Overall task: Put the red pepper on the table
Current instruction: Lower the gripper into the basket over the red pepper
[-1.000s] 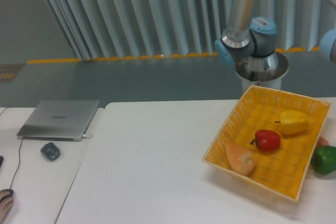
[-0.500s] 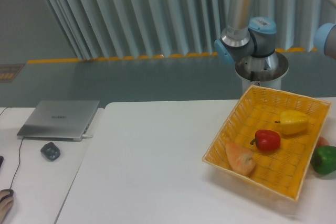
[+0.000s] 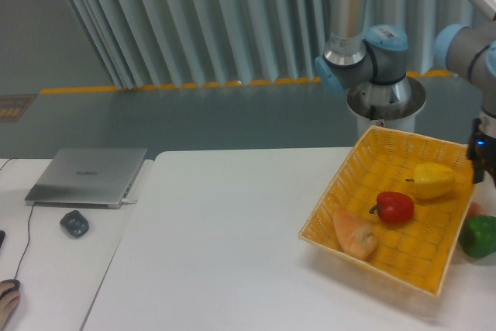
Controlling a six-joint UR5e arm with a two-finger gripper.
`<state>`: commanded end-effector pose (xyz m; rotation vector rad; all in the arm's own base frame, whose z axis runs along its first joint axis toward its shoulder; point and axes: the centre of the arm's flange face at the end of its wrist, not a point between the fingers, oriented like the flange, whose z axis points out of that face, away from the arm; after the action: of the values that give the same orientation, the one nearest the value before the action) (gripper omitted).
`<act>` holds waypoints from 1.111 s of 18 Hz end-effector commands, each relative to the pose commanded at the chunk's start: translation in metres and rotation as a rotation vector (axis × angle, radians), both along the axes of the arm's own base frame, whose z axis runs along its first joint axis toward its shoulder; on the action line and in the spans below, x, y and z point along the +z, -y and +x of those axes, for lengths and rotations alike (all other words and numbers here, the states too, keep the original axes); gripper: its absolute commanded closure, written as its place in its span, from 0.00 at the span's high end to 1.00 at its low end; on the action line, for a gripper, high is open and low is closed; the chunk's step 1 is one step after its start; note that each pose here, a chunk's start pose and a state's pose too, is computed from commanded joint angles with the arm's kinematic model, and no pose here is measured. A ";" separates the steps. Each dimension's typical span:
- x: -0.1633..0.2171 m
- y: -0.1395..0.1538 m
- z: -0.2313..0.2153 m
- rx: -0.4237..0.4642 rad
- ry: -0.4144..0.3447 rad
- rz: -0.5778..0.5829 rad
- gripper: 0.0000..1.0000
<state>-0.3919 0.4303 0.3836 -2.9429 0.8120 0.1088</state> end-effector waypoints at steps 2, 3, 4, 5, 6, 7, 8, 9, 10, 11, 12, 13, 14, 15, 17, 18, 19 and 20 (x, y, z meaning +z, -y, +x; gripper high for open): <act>-0.004 -0.006 0.016 0.006 0.012 -0.001 1.00; -0.003 -0.007 0.022 0.021 0.017 0.003 1.00; -0.005 -0.008 0.028 0.049 0.036 0.016 1.00; 0.000 -0.011 0.034 0.080 0.050 0.041 1.00; 0.000 -0.018 0.047 0.109 0.067 0.056 1.00; 0.001 -0.024 0.057 0.115 0.068 0.053 1.00; 0.002 -0.031 0.067 0.109 0.065 0.051 1.00; -0.001 -0.034 0.075 0.098 0.067 0.045 1.00; -0.002 -0.037 0.082 0.081 0.059 0.034 1.00; -0.002 -0.040 0.088 0.062 0.037 0.012 1.00; -0.006 -0.044 0.095 0.041 0.012 -0.026 1.00; -0.012 -0.051 0.109 0.007 -0.016 -0.075 1.00; -0.022 -0.053 0.115 -0.011 -0.019 -0.113 1.00; -0.026 -0.056 0.118 -0.021 -0.020 -0.128 1.00; -0.034 -0.059 0.120 -0.049 -0.018 -0.145 1.00; -0.038 -0.063 0.124 -0.061 -0.021 -0.157 1.00; -0.044 -0.063 0.122 -0.063 -0.022 -0.175 1.00; -0.047 -0.064 0.121 -0.071 -0.024 -0.187 1.00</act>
<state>-0.2707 0.4943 0.3364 -3.0865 0.9790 0.0661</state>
